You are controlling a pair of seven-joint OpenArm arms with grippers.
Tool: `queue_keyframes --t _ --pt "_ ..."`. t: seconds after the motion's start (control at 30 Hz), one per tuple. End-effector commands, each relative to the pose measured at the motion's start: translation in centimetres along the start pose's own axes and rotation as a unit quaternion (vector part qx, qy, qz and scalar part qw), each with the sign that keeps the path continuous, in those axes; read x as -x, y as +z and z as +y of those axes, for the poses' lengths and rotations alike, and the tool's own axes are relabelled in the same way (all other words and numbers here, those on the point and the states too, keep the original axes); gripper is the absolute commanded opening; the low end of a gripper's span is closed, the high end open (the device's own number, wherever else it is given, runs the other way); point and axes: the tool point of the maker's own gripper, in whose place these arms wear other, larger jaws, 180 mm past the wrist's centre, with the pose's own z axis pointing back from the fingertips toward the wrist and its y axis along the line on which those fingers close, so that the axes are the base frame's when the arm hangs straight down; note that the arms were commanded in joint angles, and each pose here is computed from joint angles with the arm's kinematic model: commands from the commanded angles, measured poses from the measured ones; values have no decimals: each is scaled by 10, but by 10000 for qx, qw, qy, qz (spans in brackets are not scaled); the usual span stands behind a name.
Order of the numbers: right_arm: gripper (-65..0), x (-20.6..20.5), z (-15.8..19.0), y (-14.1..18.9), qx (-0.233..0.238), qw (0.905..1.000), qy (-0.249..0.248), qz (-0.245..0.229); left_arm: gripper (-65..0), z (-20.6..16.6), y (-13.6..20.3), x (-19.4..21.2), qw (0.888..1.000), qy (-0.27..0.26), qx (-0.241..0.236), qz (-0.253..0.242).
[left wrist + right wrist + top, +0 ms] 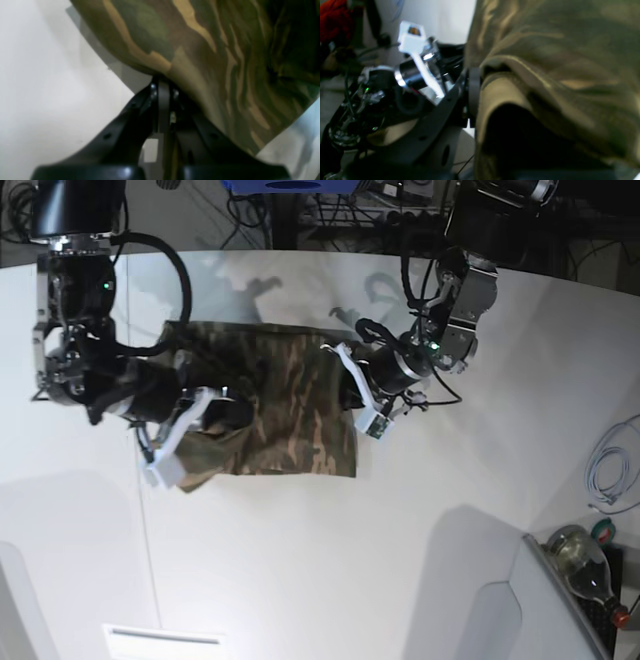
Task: Layout the t-shirt on the table in an organized manner, then fold the t-shirt properly
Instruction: 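Fold the shirt end with the right gripper toward the left gripper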
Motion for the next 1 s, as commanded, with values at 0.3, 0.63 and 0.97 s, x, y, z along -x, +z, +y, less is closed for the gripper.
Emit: queue_keyframes --t 0.3,0.63,0.97 --pt "-642 8 -6 -38 -34 9998 -26 206 -650 -4 -1 -16 9996 13 74 -261" --pt "-641 3 -15 -47 300 9990 31 321 -650 -4 1 -13 9997 47 63 -248" --pt "-341 11 -12 -64 639 9965 299 436 -650 0 3 -9 9999 26 24 -118"
